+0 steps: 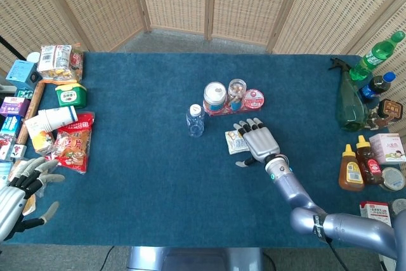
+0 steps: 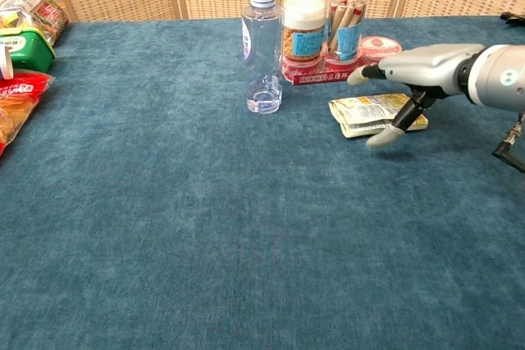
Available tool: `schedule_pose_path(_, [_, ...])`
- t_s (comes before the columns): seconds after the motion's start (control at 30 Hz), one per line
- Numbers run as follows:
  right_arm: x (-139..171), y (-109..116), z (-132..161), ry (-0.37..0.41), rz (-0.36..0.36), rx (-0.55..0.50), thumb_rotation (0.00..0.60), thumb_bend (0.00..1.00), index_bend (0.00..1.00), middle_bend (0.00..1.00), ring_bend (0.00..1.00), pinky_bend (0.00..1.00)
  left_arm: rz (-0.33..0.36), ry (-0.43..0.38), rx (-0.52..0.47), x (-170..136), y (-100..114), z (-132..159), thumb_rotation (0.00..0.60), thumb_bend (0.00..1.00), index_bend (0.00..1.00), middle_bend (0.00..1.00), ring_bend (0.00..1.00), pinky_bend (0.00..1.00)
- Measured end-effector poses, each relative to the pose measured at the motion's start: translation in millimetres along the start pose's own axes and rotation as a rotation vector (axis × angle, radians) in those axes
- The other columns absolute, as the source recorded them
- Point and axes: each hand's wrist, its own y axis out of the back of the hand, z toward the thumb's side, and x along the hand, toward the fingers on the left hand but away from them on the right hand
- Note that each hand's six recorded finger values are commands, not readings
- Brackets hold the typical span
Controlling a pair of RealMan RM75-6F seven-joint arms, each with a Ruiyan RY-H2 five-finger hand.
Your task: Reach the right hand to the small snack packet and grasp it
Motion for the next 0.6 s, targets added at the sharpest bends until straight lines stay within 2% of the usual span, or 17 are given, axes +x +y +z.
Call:
schedule_pose_path(0.03, [-2,-2,-1,-0.003,0.005,0.003,0.427,0.00,0.00,0.10,0.00,0.02,0.001,0.001,0.000,0,0,0,0.600,0.43,0.31,0.16,0.00,0.00])
schedule_pose_path(0.1, [-6,-4,-4,-0.010,0.013,0.007,0.486,0.00,0.00,0.18,0.03,0.11,0.004,0.004,0.000,-2,1,-1,0.600,0.44,0.31,0.16,0.00,0.00])
schedule_pose_path(0.17, [-9,-5,-7,-0.017,0.014,0.007,0.543,0.00,0.03,0.30,0.14,0.25,0.008,0.007,0.001,-3,2,-2,0.600,0.43,0.31,0.16,0.00,0.00])
schedule_pose_path(0.27, [-14,-6,-10,-0.025,0.020,0.009,0.600,0.00,0.22,0.52,0.35,0.49,0.012,0.008,0.002,-4,3,-2,0.600,0.43,0.31,0.16,0.00,0.00])
schedule_pose_path(0.33, [-16,-6,-11,-0.026,0.030,0.010,0.600,0.01,0.35,0.66,0.49,0.67,0.013,0.008,0.001,-5,3,-1,0.600,0.43,0.31,0.16,0.00,0.00])
schedule_pose_path(0.4, [-17,-7,-11,-0.027,0.041,0.011,0.600,0.02,0.49,0.81,0.70,0.89,0.013,0.009,0.002,-5,3,-2,0.600,0.43,0.31,0.16,0.00,0.00])
schedule_pose_path(0.47, [-17,-5,-11,-0.029,0.048,0.013,0.600,0.03,0.58,0.92,0.86,0.99,0.015,0.013,0.003,-5,3,-3,0.600,0.43,0.31,0.16,0.00,0.00])
schedule_pose_path(0.5, [-17,-5,-12,-0.032,0.053,0.014,0.600,0.03,0.62,0.96,0.91,1.00,0.015,0.014,0.004,-5,3,-3,0.600,0.43,0.31,0.16,0.00,0.00])
schedule_pose_path(0.6, [-14,-5,-14,-0.040,0.071,0.016,0.600,0.03,0.67,1.00,0.98,1.00,0.013,0.011,-0.003,-4,3,-2,0.600,0.43,0.31,0.16,0.00,0.00])
